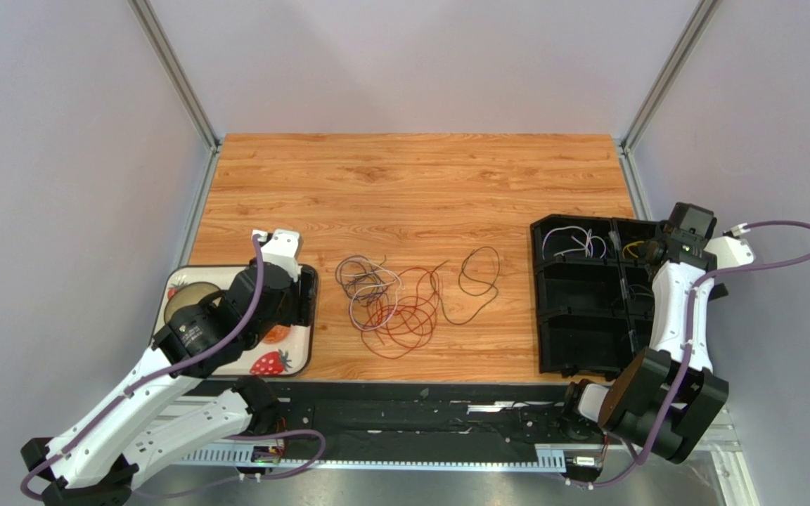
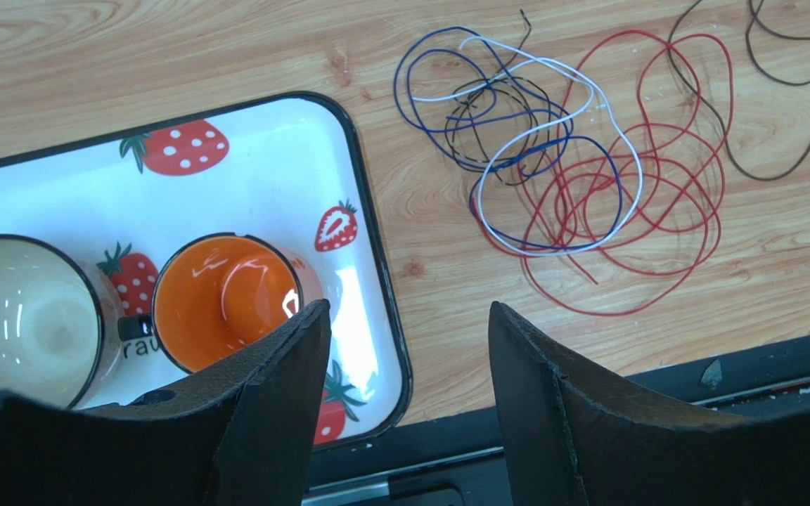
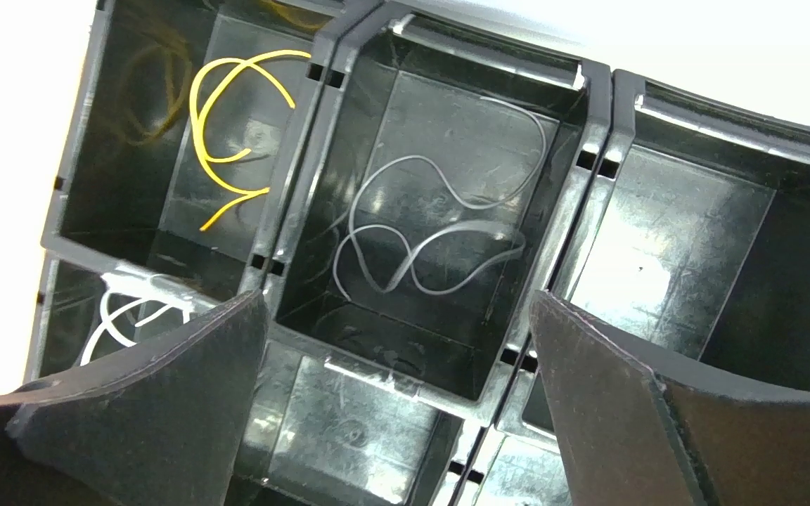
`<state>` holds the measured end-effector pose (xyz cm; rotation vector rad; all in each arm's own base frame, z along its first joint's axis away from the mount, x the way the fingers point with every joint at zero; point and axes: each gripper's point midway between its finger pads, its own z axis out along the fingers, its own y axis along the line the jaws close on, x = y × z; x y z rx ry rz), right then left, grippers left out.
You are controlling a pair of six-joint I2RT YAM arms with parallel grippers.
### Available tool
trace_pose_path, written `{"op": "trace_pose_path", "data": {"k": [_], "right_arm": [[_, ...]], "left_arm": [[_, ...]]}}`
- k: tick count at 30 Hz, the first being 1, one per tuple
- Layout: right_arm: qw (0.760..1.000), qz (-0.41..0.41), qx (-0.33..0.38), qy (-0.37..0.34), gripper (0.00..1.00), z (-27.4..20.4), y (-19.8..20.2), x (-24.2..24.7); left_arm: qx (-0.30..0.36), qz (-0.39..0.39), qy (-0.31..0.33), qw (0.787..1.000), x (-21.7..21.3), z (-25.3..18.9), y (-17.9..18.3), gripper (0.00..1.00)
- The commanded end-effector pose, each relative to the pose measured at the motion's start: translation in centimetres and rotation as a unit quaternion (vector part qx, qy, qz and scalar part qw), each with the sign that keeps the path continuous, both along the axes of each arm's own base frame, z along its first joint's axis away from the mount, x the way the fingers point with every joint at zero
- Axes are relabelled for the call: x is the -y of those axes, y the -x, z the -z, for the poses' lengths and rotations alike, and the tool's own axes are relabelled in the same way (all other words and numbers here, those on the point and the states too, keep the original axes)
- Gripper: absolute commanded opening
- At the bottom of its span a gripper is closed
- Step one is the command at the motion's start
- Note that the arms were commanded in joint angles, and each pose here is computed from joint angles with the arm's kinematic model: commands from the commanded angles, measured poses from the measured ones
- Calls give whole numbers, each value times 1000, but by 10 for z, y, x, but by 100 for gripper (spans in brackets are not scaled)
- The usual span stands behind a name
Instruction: Untangle the cables
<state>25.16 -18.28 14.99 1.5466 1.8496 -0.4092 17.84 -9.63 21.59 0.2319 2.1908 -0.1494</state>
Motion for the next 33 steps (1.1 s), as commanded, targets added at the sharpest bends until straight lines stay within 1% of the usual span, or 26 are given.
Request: {"op": "trace_pose_path", "data": {"k": [1,4,7,10,14,18,21,22,24,25,26,27,28,30,33], "right_arm": [[999,-3,51,20,100,-41,-9,1],[996,-31,83,26,100,-60,-17,-12],[990,-78,111,31,100,-76,-30,-33],[979,-153,131,23,100,-87,-48,-63],[954,-267,136,8,97,-87,-72,-110],[935,-334,121,-7,95,-83,-83,-141],[910,-399,114,-8,92,-83,-89,-179],[894,-434,113,-14,92,-82,-89,-206],[883,-455,110,-25,91,-76,-89,-229],[868,-484,108,-29,91,-70,-87,-254],[861,-497,104,-30,91,-66,-85,-265],[861,-500,92,-26,91,-58,-86,-273],[851,-518,86,-27,91,-53,-83,-290],[846,-527,69,-28,91,-44,-83,-303],[833,-550,37,-37,88,-28,-84,-328]], "left_arm": [[3,-1,8,1000,4,-7,-3,65],[1,2,7,1000,5,-7,-3,65],[-1,3,8,1000,7,-6,-3,65],[-2,4,8,1000,7,-7,-3,65],[-7,2,6,1000,7,-6,-3,63],[-8,-1,4,1000,6,-6,-3,63],[-8,-3,4,1000,6,-6,-3,62],[-9,-3,3,1000,6,-6,-3,62],[-9,-1,5,1000,6,-6,-3,62],[-8,-1,6,1000,6,-7,-2,62],[-8,-1,6,1000,6,-7,-2,62],[-8,-1,7,1000,6,-7,-2,62],[-4,-2,10,1000,5,-9,-1,62],[-1,-3,13,1000,4,-10,-1,62],[6,-7,18,1000,1,-12,0,62]]}}
